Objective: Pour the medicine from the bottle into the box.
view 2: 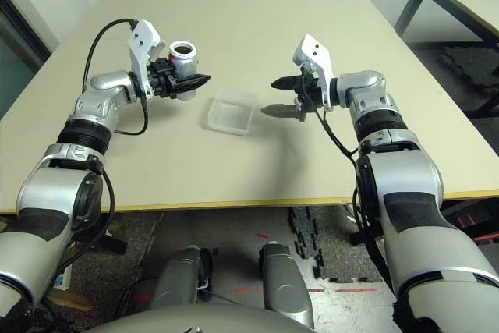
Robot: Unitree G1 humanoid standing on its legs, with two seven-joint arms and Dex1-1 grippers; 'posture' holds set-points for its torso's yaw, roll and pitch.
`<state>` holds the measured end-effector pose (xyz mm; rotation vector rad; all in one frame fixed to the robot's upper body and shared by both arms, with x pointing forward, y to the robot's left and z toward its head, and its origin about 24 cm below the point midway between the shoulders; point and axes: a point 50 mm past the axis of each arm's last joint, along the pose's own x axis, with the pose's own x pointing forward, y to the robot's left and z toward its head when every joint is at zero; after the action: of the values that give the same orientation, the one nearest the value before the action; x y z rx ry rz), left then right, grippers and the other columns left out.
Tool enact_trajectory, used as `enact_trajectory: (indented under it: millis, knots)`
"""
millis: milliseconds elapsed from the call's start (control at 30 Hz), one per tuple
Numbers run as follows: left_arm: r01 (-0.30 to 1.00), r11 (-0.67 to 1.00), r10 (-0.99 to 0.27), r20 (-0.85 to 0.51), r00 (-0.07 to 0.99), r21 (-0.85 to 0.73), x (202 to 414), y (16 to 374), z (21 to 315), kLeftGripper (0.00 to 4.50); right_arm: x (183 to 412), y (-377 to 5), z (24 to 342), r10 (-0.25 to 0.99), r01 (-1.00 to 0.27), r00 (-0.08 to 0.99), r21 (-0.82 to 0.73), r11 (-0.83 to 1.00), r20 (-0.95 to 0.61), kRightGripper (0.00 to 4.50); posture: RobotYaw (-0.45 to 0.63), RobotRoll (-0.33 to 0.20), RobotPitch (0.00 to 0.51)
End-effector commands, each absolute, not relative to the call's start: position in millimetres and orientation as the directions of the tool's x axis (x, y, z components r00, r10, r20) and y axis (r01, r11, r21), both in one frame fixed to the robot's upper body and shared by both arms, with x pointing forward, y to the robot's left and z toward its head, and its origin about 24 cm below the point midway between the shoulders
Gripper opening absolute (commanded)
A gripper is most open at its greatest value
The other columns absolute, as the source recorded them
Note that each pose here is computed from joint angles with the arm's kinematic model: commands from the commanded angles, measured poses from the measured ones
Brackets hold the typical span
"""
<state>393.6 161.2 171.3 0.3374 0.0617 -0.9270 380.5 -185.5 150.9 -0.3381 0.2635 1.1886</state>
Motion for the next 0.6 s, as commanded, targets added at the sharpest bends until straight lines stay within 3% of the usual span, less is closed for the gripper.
enact_trajectory:
  millis: [33, 167, 333, 467, 600]
  knots:
    - [0.769, 0.515, -0.732, -0.273, 0.624, 0.379, 398.3, 157.2, 178.9, 2.72, 380.0, -184.1, 150.2, 0.857, -0.937, 0.348, -0.134, 0.322, -0.381, 4.5, -0.13, 0.0, 0.058]
    - [0.704, 0.378, -0.641, -0.379, 0.668, 0.601, 403.5, 147.7, 185.9, 2.72, 379.3, -185.1, 147.5, 0.857, -0.936, 0.353, -0.122, 0.332, -0.376, 4.5, -0.14, 0.0, 0.057]
    - [0.525, 0.049, -0.52, -0.427, 0.74, 0.85, 410.6, 124.3, 197.0, 2.72, 378.9, -185.0, 145.4, 0.863, -0.933, 0.357, -0.099, 0.345, -0.357, 4.5, -0.14, 0.0, 0.056]
    - [0.329, -0.243, -0.461, -0.407, 0.789, 0.913, 414.6, 102.3, 205.3, 2.72, 379.4, -183.2, 145.9, 0.869, -0.931, 0.362, -0.088, 0.353, -0.337, 4.5, -0.14, 0.0, 0.055]
    - [0.148, -0.458, -0.448, -0.371, 0.814, 0.877, 416.4, 83.1, 211.7, 2.72, 380.3, -180.2, 146.7, 0.875, -0.929, 0.367, -0.077, 0.362, -0.315, 4.5, -0.15, 0.0, 0.055]
